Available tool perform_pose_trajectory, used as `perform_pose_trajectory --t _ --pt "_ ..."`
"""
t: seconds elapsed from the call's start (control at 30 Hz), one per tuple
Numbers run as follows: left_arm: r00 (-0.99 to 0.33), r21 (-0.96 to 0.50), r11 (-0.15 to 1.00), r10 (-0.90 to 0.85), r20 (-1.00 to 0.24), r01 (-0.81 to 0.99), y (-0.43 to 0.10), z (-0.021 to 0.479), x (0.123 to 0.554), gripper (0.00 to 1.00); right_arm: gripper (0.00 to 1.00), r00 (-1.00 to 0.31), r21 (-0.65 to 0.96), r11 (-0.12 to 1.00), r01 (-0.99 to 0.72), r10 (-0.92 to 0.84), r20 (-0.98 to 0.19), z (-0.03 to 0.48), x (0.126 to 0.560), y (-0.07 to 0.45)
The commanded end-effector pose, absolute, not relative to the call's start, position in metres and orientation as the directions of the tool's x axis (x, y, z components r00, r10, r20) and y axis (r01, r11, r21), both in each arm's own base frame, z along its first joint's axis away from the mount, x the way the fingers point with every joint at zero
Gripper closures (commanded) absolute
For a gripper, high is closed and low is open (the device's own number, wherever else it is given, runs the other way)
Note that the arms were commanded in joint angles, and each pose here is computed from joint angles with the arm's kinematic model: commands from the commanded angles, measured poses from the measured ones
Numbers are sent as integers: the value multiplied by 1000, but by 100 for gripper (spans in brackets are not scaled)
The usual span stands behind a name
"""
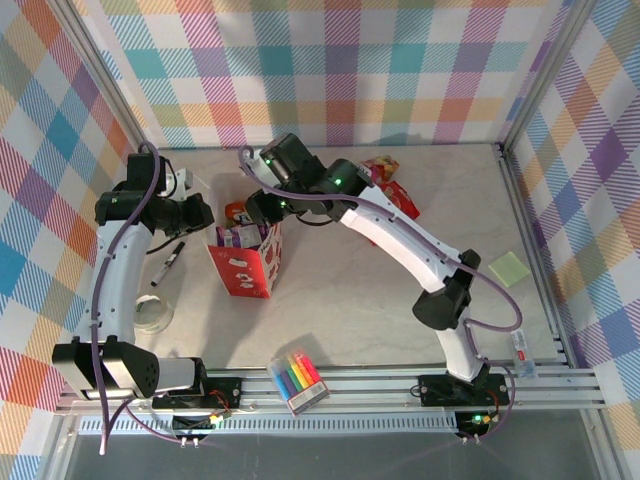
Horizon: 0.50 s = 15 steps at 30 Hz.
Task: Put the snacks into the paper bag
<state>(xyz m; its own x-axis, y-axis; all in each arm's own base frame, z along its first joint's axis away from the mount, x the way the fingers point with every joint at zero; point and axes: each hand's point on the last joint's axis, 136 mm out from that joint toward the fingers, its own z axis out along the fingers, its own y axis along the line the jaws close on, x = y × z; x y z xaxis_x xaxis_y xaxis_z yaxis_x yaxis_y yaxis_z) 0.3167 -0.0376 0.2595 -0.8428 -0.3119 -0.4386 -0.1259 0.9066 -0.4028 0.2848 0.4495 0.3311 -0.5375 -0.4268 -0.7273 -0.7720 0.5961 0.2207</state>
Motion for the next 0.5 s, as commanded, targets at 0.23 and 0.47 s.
perform_pose_trajectory --t 0.23,0.47 --pt "-836 -396 908 -323 -444 -140 -32 268 306 88 71 -412 109 636 -764 -352 -841 395 273 398" --pt "-832 -402 906 -324 -450 -135 -33 272 304 88 68 -386 20 710 -704 -359 -850 396 274 359"
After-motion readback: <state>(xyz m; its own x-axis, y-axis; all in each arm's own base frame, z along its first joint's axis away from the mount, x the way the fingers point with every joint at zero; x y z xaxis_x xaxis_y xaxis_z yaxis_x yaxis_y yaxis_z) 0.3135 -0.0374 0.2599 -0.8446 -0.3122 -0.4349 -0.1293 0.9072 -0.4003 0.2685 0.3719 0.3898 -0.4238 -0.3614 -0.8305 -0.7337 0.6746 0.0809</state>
